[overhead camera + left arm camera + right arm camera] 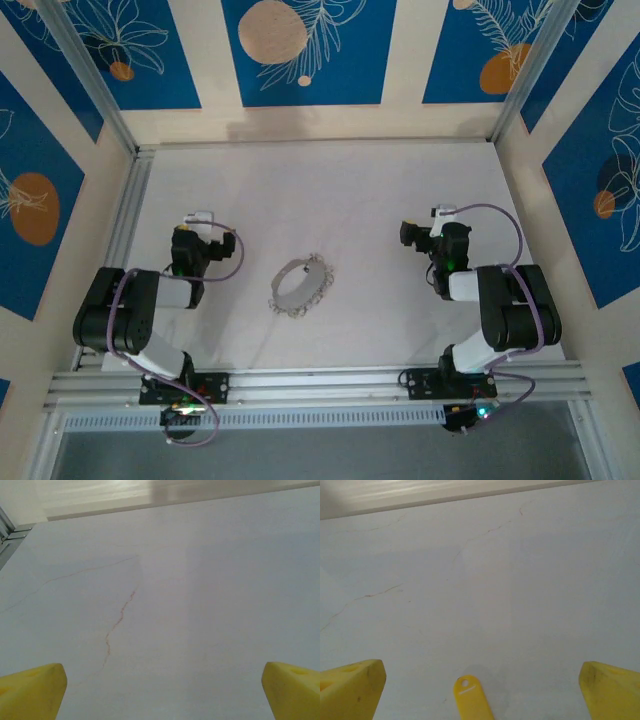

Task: Put the keys on the keyring

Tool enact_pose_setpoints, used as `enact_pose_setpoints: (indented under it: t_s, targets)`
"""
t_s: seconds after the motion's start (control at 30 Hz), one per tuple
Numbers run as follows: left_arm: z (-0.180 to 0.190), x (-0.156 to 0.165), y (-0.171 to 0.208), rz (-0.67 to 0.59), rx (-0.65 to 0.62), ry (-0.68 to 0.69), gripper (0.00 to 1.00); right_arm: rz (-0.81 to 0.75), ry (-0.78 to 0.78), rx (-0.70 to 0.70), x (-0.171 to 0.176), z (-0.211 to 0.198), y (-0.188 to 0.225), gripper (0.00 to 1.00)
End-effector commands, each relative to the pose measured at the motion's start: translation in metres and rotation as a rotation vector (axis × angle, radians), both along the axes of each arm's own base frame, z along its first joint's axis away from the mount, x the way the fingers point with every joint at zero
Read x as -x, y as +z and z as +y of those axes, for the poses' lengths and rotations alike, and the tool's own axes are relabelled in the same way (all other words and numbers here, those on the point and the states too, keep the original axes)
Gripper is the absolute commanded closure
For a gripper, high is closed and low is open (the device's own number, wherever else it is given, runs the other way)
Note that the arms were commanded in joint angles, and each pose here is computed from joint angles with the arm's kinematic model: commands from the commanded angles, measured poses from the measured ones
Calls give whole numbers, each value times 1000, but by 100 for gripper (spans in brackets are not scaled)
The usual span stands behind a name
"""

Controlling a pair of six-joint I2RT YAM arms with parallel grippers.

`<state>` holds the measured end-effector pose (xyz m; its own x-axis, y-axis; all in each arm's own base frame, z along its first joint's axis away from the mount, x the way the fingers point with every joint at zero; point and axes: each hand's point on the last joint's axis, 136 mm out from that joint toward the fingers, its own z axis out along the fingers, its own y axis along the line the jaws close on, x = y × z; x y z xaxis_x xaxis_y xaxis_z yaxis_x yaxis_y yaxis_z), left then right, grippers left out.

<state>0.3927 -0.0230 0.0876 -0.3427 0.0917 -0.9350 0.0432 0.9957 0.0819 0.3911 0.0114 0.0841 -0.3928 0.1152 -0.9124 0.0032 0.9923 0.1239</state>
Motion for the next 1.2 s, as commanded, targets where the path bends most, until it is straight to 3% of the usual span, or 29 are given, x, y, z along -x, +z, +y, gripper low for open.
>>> enact_pose_setpoints:
  t_s: [0.0, 0.9, 0.97, 1.07, 1.17]
  targets:
    - [-1, -3, 4, -14, -9, -18, 0, -31, 9, 11, -5, 1, 9, 1]
    - [5, -4, 4, -15, 1, 10, 0, -31, 8, 11, -5, 1, 9, 1]
    - [5, -3, 5, -21, -4, 10, 0, -40, -56, 35, -5, -6, 13, 1]
    - [5, -2, 20, -15, -20, 23, 0, -57, -17, 72, -4, 5, 23, 1]
    - [5, 6, 50, -7, -19, 32, 0, 33, -8, 179, -6, 24, 47, 1]
